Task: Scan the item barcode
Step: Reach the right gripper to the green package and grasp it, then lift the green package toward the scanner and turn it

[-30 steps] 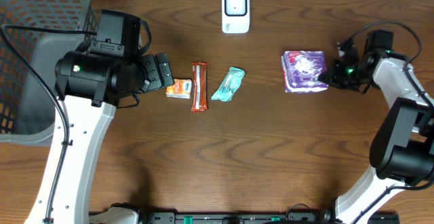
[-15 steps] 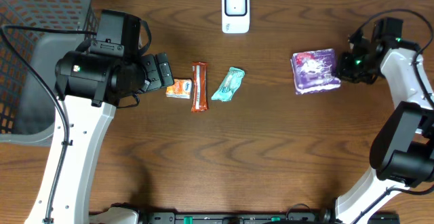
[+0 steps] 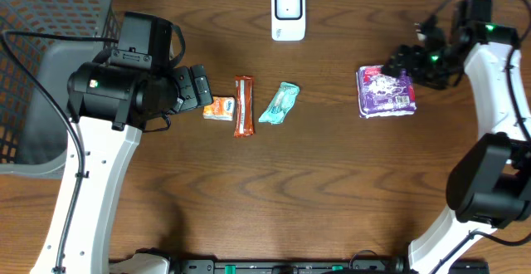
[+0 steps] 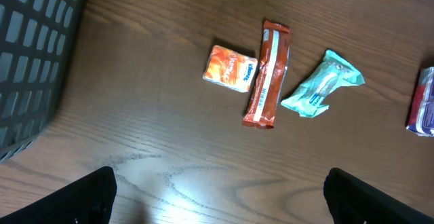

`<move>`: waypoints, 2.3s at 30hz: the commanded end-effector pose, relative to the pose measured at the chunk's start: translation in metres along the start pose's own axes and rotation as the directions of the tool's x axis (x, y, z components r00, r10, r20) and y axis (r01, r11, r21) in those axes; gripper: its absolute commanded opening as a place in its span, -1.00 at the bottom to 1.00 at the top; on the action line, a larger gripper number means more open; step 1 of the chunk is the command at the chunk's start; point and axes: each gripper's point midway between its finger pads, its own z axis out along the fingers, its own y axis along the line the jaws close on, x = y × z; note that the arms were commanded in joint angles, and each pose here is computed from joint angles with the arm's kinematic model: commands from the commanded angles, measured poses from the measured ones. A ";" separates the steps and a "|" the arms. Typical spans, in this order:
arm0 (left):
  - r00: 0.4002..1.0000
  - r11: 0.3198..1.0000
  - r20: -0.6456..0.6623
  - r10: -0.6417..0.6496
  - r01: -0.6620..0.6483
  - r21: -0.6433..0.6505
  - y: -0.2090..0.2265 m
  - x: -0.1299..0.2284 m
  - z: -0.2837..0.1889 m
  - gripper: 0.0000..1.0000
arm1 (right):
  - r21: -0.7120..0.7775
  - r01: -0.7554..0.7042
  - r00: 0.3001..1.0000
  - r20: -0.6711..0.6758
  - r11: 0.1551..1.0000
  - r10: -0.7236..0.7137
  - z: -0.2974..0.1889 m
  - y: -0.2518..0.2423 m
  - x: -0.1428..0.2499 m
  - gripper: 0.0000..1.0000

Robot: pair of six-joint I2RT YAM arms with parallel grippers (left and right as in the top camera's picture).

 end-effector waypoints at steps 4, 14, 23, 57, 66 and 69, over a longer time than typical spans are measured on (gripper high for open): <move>1.000 1.000 0.017 0.006 -0.006 0.001 0.001 -0.004 -0.004 0.96 | -0.193 0.142 0.990 0.001 0.971 -0.144 0.011 0.084 0.006 0.98; 1.000 1.000 0.017 0.006 -0.006 0.001 0.001 -0.004 -0.004 0.96 | -0.053 0.058 0.998 -0.027 0.997 -0.060 0.083 0.144 0.036 0.98; 1.000 1.000 0.017 0.006 -0.006 0.001 0.001 -0.004 -0.004 0.96 | 0.050 -0.079 0.997 0.007 0.996 0.078 0.141 0.162 0.078 0.97; 1.000 1.000 0.017 0.006 -0.006 0.001 0.001 -0.004 -0.004 0.96 | 0.009 0.070 0.990 0.126 0.998 -0.070 0.185 0.154 0.100 -0.98; 1.000 1.000 0.017 0.006 -0.006 0.001 0.001 -0.004 -0.004 0.96 | 0.277 0.183 0.959 0.161 0.943 -0.234 0.125 0.128 0.063 -0.97; 1.000 1.000 0.017 0.006 -0.006 0.001 0.001 -0.004 -0.004 0.96 | 0.486 0.237 0.930 0.136 0.841 -0.341 0.097 0.108 0.052 -0.98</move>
